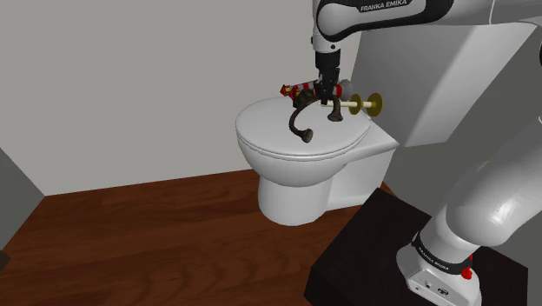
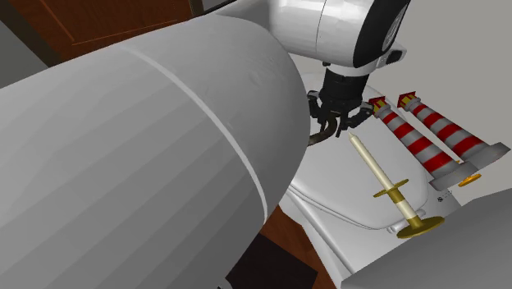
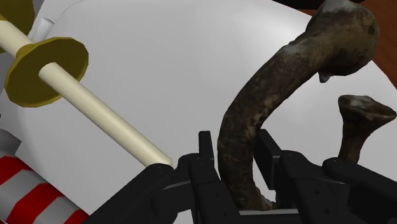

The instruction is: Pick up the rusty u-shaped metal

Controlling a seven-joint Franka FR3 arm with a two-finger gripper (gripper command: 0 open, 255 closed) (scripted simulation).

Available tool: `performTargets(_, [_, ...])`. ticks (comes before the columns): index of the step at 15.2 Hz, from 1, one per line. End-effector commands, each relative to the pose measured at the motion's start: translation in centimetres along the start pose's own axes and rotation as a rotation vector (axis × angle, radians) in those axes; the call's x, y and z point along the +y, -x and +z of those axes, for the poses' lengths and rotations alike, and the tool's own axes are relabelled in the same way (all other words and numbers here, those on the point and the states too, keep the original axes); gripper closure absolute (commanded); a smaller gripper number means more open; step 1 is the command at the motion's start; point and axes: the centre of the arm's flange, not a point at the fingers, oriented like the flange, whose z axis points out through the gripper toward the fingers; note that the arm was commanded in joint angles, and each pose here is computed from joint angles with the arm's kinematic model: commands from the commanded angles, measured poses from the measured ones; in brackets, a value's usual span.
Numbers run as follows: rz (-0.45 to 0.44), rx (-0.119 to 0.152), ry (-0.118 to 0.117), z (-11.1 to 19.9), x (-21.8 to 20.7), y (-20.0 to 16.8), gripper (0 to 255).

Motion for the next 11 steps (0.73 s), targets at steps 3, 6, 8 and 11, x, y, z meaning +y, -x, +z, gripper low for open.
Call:
performTargets(3, [0.000, -0.001, 0.000, 0.0, 0.0, 0.0, 255])
performTargets(6, [0.000, -0.001, 0.000, -1.1, 0.1, 0.1, 255])
performTargets(8, [0.000, -0.001, 0.000, -2.1, 0.3, 0.2, 255])
performTargets(11, [0.000, -0.001, 0.000, -3.7, 0.5, 0.3, 255])
